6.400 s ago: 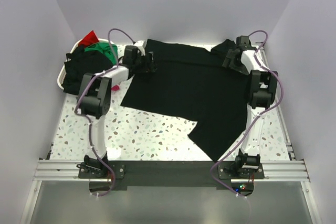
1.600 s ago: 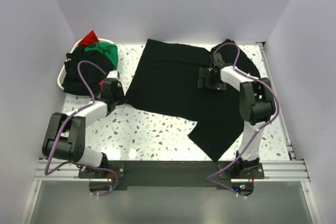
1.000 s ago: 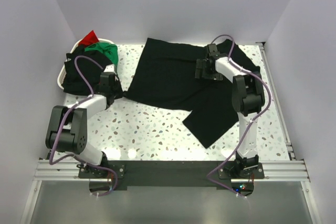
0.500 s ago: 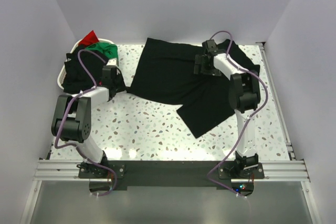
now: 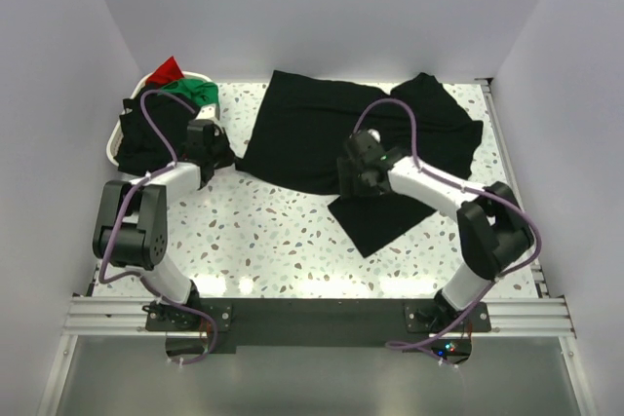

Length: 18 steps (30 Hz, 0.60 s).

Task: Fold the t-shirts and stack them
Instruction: Fold the tshirt

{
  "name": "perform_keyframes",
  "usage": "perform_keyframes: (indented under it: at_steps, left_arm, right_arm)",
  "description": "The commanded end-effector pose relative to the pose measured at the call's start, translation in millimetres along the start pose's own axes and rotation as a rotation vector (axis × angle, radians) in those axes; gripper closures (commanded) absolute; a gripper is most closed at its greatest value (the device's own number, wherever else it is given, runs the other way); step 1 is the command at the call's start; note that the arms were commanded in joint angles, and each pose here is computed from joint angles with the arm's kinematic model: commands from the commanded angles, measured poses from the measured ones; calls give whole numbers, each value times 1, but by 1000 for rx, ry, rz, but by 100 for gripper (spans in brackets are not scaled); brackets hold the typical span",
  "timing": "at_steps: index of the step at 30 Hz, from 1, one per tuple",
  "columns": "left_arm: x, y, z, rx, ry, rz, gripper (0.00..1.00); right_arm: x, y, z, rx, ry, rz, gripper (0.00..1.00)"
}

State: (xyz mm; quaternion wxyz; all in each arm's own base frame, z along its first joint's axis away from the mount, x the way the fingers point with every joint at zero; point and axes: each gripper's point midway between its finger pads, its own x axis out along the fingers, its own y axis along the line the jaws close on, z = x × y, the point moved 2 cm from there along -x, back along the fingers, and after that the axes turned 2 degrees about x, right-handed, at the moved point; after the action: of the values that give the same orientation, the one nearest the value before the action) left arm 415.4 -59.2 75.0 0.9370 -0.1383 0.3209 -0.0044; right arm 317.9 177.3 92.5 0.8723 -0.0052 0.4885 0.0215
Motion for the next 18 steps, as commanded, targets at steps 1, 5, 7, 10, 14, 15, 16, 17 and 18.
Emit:
perform_keyframes:
  at_steps: [1,5,7,10,14,15,16,17,18]
  left_arm:
    - [-14,-10,29,12,-108,-53,100]
    - [-16,-13,29,14,-110,-76,100]
    - [-16,-13,27,14,-105,-76,100]
    - [-17,-12,26,15,-104,-71,100]
    - [-18,-9,27,17,-111,-55,100]
    - [-18,-9,27,17,-110,-52,100]
    - [-19,-9,27,17,-112,-52,100]
    - [-19,-9,27,19,-111,-55,100]
    - [-18,-10,28,17,-111,-55,100]
  right_arm:
    - [-10,-1,-37,8,2,-76,11]
    - [-28,9,-69,3,1,-75,13]
    - [-32,3,-82,-8,11,-97,14]
    - [-37,-2,-100,-10,27,-108,16]
    - [-38,-2,-121,4,66,-74,21]
    - [-38,-1,-125,7,74,-63,20]
    - [-35,-3,-131,11,85,-59,21]
    - [-35,0,-136,16,105,-42,25]
    - [-33,0,-140,19,117,-34,27]
